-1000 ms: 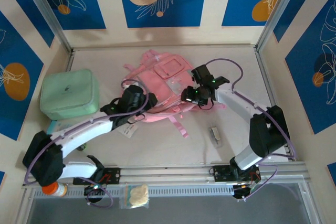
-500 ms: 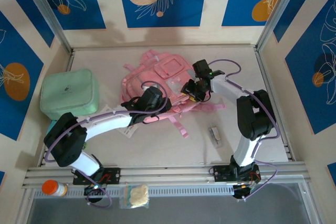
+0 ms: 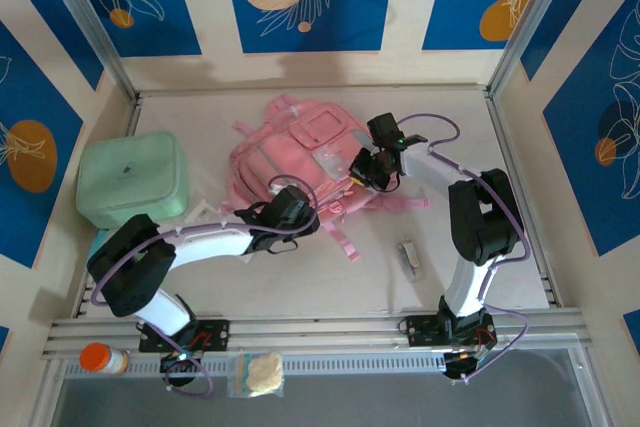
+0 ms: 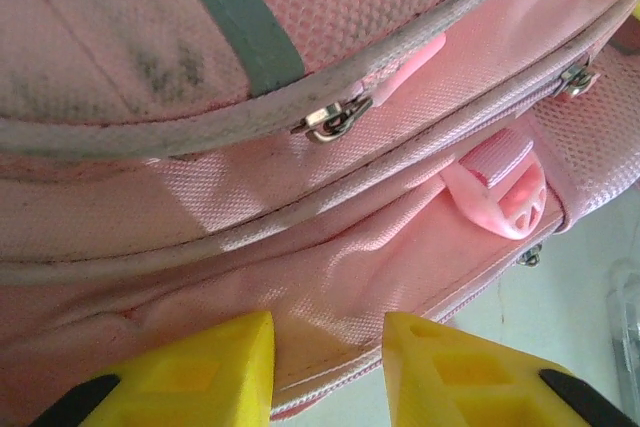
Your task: Pack books, pencil case, and school supplies into a backpack
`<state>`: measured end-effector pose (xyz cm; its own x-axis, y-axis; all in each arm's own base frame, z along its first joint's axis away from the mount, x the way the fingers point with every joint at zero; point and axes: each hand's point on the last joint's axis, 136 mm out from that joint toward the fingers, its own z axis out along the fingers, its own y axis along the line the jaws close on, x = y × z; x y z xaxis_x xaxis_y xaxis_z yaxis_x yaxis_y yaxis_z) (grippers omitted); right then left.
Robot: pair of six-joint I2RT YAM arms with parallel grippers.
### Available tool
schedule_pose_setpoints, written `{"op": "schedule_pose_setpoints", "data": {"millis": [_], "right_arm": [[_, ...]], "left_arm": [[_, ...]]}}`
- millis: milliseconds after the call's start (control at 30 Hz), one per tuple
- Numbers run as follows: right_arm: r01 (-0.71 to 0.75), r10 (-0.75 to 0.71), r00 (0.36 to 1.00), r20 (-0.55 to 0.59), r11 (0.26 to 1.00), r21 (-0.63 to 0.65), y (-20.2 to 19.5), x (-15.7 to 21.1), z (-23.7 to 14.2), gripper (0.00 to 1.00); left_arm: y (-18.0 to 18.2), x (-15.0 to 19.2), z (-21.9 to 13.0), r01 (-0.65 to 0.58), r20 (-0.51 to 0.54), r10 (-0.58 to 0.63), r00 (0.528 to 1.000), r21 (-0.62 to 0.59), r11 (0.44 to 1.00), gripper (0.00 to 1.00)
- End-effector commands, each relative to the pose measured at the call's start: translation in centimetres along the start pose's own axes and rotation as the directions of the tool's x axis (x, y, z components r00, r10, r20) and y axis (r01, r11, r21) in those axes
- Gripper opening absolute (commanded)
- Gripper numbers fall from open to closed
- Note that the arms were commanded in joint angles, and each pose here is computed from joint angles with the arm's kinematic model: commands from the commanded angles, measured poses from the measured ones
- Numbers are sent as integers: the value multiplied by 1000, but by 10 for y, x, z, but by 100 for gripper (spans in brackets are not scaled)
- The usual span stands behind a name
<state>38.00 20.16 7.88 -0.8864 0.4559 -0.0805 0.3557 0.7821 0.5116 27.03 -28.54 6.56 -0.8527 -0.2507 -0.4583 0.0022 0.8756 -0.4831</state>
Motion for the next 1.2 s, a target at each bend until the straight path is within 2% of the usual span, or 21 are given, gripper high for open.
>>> {"op": "schedule_pose_setpoints", "data": {"millis": [0,267,433,500,633,800,900,1000,1167], "right_arm": [[60,-50,996,77,988,-142,31,-14,-24,0],[49,-31,997,77,969,-241,37,-12,-54,0],[39,-38,999,11,968,-247,34,12,-50,0],[6,-8,1000,-5,966,-258,31,20,-49,0],[-40,41,999,-3,957,-288,35,34,-48,0],[-85,99,995,31,949,-305,40,34,-51,0],[-109,130,990,47,943,-313,38,33,-53,0],[-116,142,988,60,941,-318,39,34,-57,0],[-128,155,986,64,942,-309,37,35,-57,0]], "left_arm": [[23,14,10,-17,-26,15,1000,-79,997,34],[27,0,19,-65,17,67,998,-111,992,34],[30,-34,19,-141,60,150,987,-123,982,37],[38,-49,10,-166,78,180,980,-159,973,38],[33,-67,-16,-214,122,234,965,-157,964,42],[-1,-57,-45,-137,118,134,984,10,991,48],[-23,-41,-54,-89,110,82,991,64,994,45],[-44,-26,-48,-81,78,74,994,86,993,46],[-75,-20,-30,-122,76,117,990,67,990,48]]}}
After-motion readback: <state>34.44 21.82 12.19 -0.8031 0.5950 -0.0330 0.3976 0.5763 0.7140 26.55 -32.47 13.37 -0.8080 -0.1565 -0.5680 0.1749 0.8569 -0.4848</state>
